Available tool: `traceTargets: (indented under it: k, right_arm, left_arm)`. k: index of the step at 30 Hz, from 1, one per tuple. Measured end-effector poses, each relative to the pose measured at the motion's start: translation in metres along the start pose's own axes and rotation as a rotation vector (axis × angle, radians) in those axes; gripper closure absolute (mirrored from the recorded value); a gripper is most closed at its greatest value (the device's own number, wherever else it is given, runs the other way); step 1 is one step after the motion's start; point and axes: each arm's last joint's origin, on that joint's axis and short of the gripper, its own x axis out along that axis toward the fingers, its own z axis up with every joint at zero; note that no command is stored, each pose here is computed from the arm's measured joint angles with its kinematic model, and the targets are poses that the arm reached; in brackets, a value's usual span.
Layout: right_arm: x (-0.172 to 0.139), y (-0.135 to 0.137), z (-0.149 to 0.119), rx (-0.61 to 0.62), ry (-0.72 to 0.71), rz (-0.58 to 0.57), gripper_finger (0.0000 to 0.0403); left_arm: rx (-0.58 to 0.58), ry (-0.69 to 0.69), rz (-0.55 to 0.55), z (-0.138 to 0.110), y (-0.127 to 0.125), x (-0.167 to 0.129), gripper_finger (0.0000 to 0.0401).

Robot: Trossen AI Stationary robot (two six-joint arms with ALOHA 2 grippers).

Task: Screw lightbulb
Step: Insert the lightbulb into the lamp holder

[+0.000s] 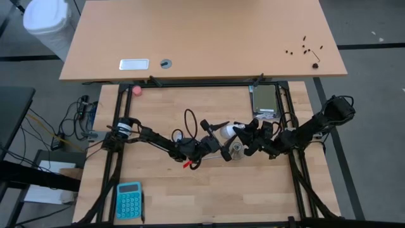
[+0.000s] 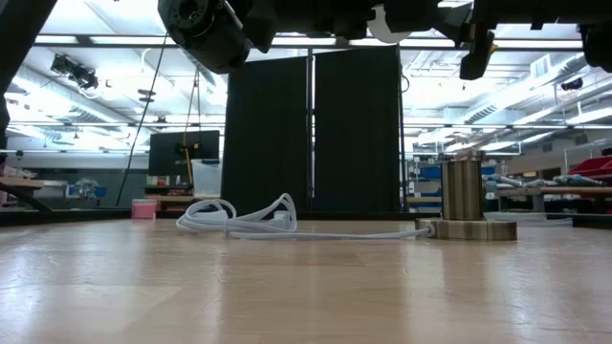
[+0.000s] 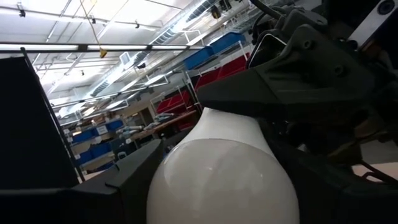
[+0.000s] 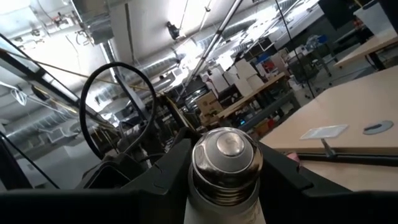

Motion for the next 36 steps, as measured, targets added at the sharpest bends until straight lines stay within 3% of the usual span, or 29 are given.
traceTargets:
  k: [9, 28, 36]
  right_arm:
    - [-0.003, 0.002, -0.001, -0.029, 0.006, -0.002, 0.0248]
    - [-0.010, 0.009, 0.008, -0.126, -0.003, -0.005, 0.0204]
    - [-0.015, 0.013, 0.013, -0.195, 0.007, -0.013, 0.0144]
  left_arm:
    - [0.003, 0.002, -0.009, 0.002, -0.002, -0.002, 0.0118]
    - [-0.003, 0.007, -0.011, 0.004, -0.003, -0.003, 0.0118]
    - [-0.005, 0.010, -0.010, 0.004, -0.003, -0.003, 0.0118]
